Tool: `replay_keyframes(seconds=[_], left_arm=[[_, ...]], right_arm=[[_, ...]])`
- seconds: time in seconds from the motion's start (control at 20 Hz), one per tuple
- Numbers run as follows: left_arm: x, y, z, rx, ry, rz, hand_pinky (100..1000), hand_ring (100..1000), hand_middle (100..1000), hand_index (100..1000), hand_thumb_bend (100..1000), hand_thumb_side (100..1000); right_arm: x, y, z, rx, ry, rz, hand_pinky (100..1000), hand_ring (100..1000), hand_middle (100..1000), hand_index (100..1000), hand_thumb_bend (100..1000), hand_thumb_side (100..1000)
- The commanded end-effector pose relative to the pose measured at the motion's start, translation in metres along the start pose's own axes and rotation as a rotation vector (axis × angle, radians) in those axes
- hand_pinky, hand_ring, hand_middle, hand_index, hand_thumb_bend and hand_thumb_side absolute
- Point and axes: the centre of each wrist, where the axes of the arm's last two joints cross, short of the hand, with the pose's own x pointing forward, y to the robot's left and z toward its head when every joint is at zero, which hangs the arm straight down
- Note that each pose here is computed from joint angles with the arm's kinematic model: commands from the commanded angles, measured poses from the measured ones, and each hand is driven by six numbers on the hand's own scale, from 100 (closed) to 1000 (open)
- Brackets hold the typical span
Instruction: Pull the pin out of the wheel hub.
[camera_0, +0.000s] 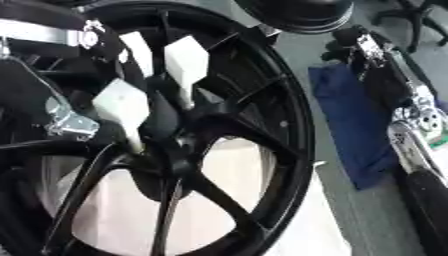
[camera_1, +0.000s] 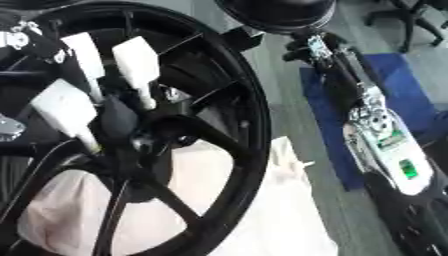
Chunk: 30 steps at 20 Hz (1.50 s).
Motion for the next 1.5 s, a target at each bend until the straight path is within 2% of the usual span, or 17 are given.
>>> replay_keyframes(seconds=[0.05,0.1,0.2,0.3,0.4,0.55,0.8,0.95,1.0,1.1,1.15,1.2,1.5], left_arm=[[0.001,0.003,0.002,-0.002,0.012,-0.019,708,537,622,771,388,477],[0.001,0.003,0.002,-0.001,0.013,-0.021,707,536,621,769,381,470],[0.001,0.004,0.003,0.001,0.015,-0.024,701,530,614,762,346,400],[0.0,0.003,0.003,0.001,0.02,-0.026,692,523,606,753,284,204],[-0.001,0.003,0.004,-0.001,0.028,-0.027,691,533,616,757,302,100],[-0.002,0.003,0.008,0.003,0.046,-0.038,674,538,622,758,297,100],[-0.008,0.001,0.016,0.005,0.087,-0.075,683,603,718,807,378,100],[-0.01,0.001,0.019,0.009,0.089,-0.091,657,541,661,794,334,100],[-0.011,0.001,0.02,0.009,0.09,-0.098,686,591,704,803,362,100],[-0.011,0.001,0.021,0.006,0.089,-0.112,687,594,710,800,364,100],[-0.012,0.001,0.021,0.005,0.091,-0.117,678,583,691,795,354,100],[-0.012,0.001,0.022,0.007,0.093,-0.121,648,549,617,770,321,100],[-0.011,0.007,0.028,0.071,0.107,-0.127,536,398,469,640,178,100]], right_arm=[[0.006,-0.003,-0.002,0.008,-0.018,0.01,957,685,630,734,100,685],[0.006,-0.003,-0.002,0.008,-0.018,0.009,957,685,630,734,100,686],[0.005,-0.002,-0.002,0.008,-0.017,0.006,957,685,630,734,100,689],[0.004,-0.002,-0.002,0.009,-0.016,0.003,957,683,629,734,100,691],[0.004,-0.002,-0.002,0.008,-0.015,0.001,957,683,629,734,100,694],[0.004,-0.002,-0.002,0.011,-0.016,0.0,958,683,629,733,100,695],[0.005,-0.002,-0.001,0.011,-0.017,0.0,958,682,627,733,100,696],[0.004,-0.002,0.0,0.008,-0.014,0.0,958,681,626,733,100,697],[0.004,-0.001,0.0,0.008,-0.013,-0.001,958,681,626,732,100,698],[0.003,-0.001,0.0,0.009,-0.013,-0.002,958,681,626,732,100,700],[0.003,-0.001,0.0,0.009,-0.012,-0.004,958,681,626,732,100,700],[0.003,-0.001,0.0,0.01,-0.011,-0.006,958,680,626,732,100,702],[0.002,0.0,0.001,0.011,-0.006,-0.011,960,682,627,732,100,706]])
